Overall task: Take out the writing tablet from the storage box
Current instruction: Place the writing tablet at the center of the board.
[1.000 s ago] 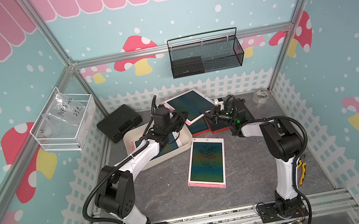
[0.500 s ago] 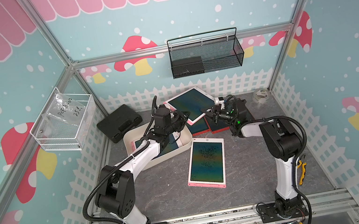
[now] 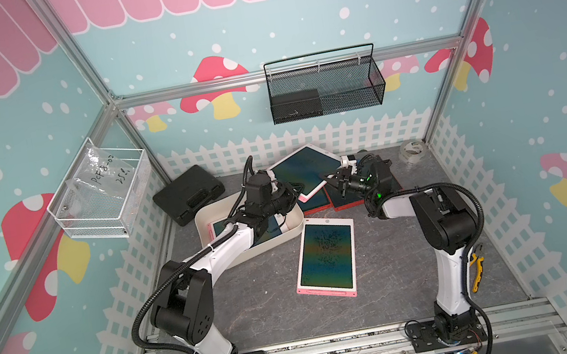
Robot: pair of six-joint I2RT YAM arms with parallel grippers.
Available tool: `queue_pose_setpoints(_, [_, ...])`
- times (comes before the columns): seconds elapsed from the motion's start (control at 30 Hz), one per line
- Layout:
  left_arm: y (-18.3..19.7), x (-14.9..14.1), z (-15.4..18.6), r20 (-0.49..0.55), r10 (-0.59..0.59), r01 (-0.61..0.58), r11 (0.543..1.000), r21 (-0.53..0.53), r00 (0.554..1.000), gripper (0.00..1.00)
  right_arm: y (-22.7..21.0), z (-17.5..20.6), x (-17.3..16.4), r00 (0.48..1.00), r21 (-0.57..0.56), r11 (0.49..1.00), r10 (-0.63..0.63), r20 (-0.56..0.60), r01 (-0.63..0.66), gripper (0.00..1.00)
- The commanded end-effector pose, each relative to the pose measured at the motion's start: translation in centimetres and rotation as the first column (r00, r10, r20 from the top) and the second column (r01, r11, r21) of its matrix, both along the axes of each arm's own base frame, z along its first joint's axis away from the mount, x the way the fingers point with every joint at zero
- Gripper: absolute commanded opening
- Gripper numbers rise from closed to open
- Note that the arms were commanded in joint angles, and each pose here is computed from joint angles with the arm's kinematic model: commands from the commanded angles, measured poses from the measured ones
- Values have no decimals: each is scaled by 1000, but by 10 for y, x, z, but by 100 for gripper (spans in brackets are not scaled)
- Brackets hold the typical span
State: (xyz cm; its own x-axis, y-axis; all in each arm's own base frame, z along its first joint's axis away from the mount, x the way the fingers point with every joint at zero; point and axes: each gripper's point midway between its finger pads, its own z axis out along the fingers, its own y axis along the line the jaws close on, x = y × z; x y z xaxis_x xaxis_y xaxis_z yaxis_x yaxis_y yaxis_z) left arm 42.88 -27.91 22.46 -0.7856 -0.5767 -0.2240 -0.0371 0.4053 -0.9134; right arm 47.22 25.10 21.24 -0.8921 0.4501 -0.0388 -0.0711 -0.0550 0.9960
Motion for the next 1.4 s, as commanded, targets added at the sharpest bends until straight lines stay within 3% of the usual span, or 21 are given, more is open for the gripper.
queue_pose_setpoints(0.0, [-9, -19, 5, 20, -86, 86, 996, 7, 996, 24, -9, 15, -1, 997, -27, 999, -23, 76, 25, 3])
queue_pose_setpoints(0.17, [0, -20, 6, 23, -72, 72, 997, 10, 997, 25, -15, 7, -7, 998, -111, 994, -2, 61, 9, 3])
queue_pose_setpoints(0.4, [5, -24, 11, 36, -92, 90, 995, 47, 995, 26, -31, 0, -14, 998, -145, 989, 20, 52, -12, 3])
queue_pose_setpoints(0.53, [12, -27, 10, 43, -81, 79, 996, 51, 996, 27, -38, 13, -20, 995, -169, 985, 48, 89, -33, 2])
queue_pose_setpoints(0.7, [19, -27, 8, 42, -64, 62, 997, 44, 997, 27, -42, 24, -19, 991, -156, 987, 55, 123, -36, 1])
queue_pose_setpoints(0.9, [31, -22, 13, 64, -42, 42, 999, 14, 997, 30, -44, 45, -27, 980, -65, 996, 72, 187, -61, 0])
queue_pose_setpoints(1.07, [37, -17, 14, 71, -28, 29, 999, -20, 997, 31, -45, 40, -29, 982, -2, 996, 84, 171, -85, 0])
queue_pose_setpoints(1.37, [59, -11, 15, 80, 3, -7, 999, 47, 997, 31, -43, 24, -40, 983, -106, 985, 146, 111, -134, 0])
